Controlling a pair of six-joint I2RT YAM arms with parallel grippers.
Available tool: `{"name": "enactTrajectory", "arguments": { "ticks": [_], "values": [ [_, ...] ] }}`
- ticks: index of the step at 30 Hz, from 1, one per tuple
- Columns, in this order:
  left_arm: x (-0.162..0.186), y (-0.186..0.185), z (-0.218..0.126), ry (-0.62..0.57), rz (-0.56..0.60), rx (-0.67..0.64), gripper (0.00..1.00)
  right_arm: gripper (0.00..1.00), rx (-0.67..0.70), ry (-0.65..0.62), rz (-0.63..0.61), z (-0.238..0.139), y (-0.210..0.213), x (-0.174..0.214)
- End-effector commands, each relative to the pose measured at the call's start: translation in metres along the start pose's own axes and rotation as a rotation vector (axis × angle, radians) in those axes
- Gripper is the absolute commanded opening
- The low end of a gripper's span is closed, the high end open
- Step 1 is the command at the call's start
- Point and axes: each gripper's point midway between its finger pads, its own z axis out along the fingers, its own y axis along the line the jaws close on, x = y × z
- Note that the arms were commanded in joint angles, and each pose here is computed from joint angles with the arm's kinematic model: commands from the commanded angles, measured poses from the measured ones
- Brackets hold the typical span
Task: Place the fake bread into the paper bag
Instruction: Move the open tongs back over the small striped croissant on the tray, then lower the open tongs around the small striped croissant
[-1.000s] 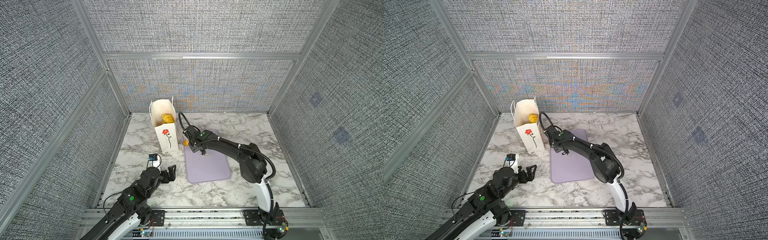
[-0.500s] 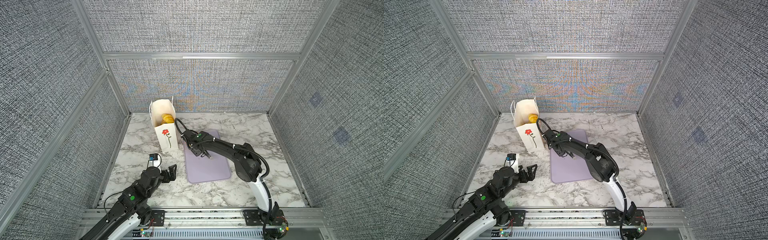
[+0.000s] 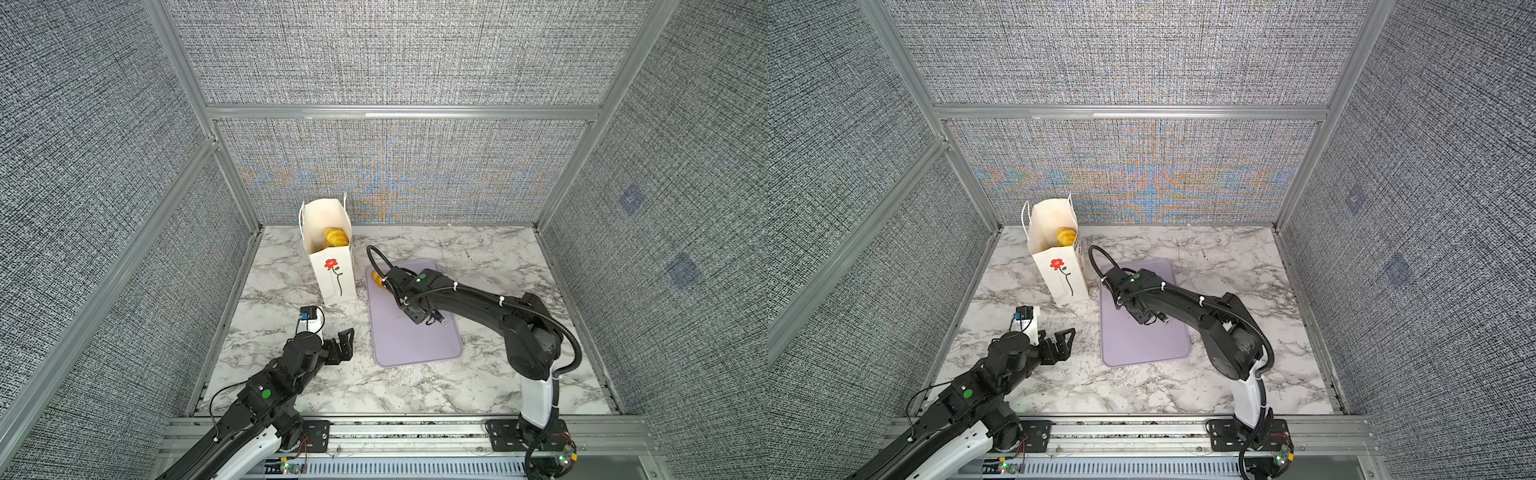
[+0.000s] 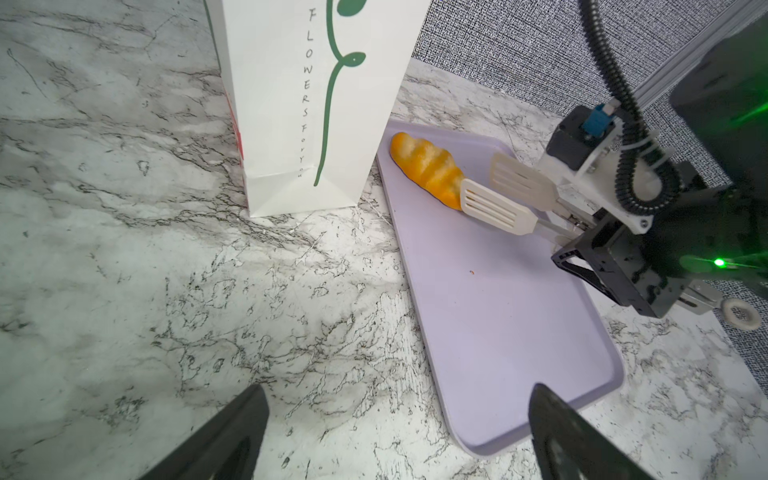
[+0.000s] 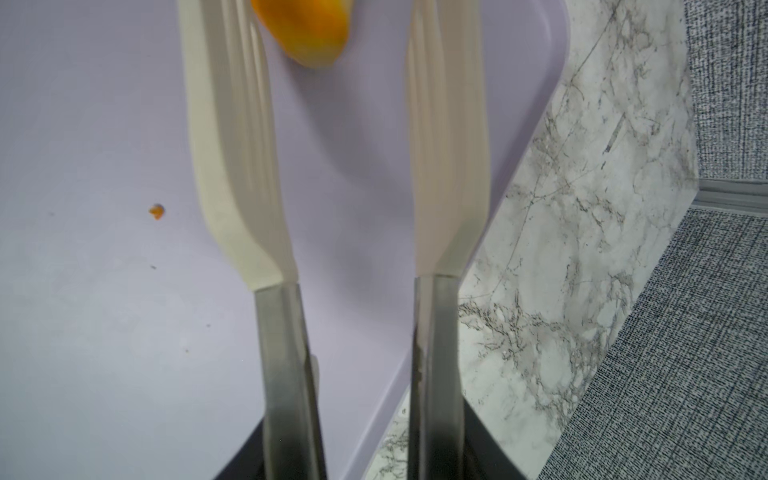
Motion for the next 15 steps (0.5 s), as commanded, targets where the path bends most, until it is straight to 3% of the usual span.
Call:
{"name": "enactTrajectory", "arguments": {
  "ticks": [1, 7, 15],
  "values": [
    [-0.007, -0.007, -0.001, -0.019, -0.005, 0.027, 0.99, 0.51, 0.01, -0.034, 0.048, -0.007, -0.006, -0.001],
    [-0.007, -0.005, -0.004, -0.019, -0.004, 0.021, 0.99, 0.56, -0.049, -0.115, 0.073, -0.007, -0.004, -0.01],
    [-0.007, -0.003, -0.006, -0.024, -0.006, 0.016, 0.99, 0.58, -0.153, -0.129, 0.085, 0.002, 0.009, -0.014]
  ]
}}
